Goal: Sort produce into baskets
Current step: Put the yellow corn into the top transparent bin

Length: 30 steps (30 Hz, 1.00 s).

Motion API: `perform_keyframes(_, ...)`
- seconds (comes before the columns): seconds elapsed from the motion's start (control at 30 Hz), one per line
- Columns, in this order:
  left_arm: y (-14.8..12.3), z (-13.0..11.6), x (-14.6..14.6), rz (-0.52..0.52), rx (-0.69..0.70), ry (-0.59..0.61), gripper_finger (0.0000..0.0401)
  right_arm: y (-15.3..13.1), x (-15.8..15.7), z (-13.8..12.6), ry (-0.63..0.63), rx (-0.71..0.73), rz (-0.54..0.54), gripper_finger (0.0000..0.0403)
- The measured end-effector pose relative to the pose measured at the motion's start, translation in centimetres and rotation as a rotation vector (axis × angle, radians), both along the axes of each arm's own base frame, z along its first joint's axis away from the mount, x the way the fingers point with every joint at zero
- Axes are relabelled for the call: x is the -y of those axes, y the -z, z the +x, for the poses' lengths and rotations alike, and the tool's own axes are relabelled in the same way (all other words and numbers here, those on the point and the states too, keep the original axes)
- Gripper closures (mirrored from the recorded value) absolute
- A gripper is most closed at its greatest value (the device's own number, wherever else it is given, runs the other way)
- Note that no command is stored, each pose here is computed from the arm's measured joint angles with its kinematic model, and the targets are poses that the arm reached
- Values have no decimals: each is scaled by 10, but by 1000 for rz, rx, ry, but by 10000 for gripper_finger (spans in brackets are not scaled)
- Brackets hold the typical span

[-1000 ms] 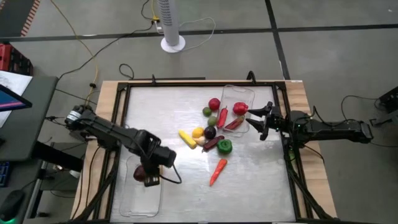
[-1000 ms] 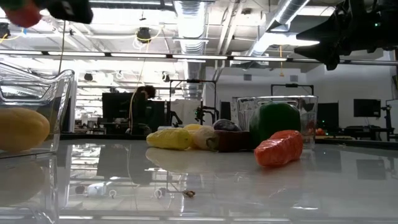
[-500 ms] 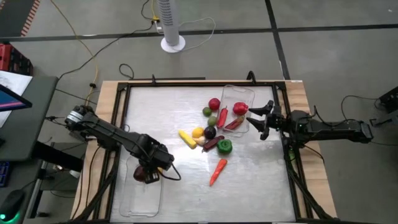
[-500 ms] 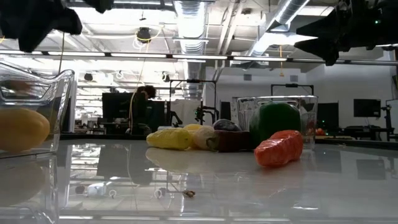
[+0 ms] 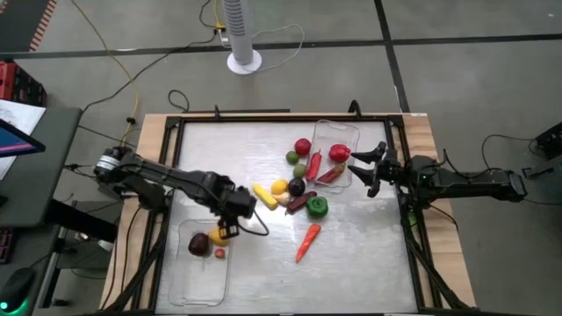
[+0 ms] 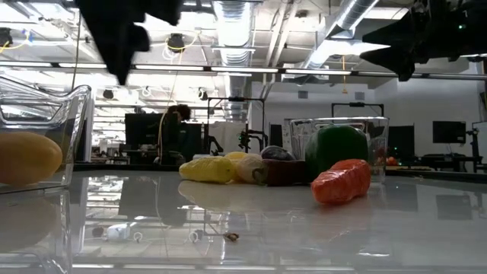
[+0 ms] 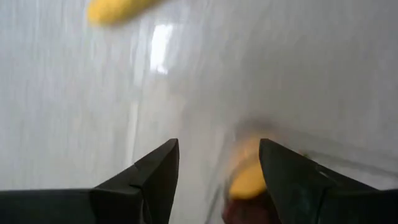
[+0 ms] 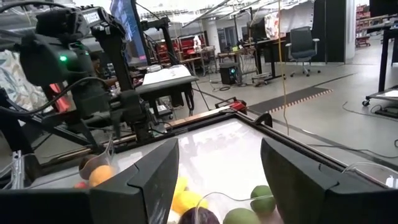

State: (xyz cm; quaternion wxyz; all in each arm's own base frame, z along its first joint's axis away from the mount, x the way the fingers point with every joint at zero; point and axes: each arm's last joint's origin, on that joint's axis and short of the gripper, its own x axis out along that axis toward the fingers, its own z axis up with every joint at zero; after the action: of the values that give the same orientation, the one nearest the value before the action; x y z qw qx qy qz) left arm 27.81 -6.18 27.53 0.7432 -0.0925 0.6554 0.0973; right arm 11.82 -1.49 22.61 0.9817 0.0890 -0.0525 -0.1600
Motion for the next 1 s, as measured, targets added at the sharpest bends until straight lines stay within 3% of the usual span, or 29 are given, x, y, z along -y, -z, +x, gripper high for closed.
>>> perform_keyframes(0.2, 18, 32, -20, 36, 86, 102, 193, 3, 0, 3, -1, -28, 7, 147)
perform_keyframes(0.43, 46, 63, -44, 218, 120, 204, 189, 3, 0, 6, -6, -31, 6, 147)
perform_keyframes(0.8, 92, 84, -60, 234, 16, 356, 124, 7, 0, 6, -10, -59, 32, 147)
perform_keyframes(1.0, 110, 88, -69, 222, -41, 410, 128, 8, 0, 6, -10, -68, 50, 147)
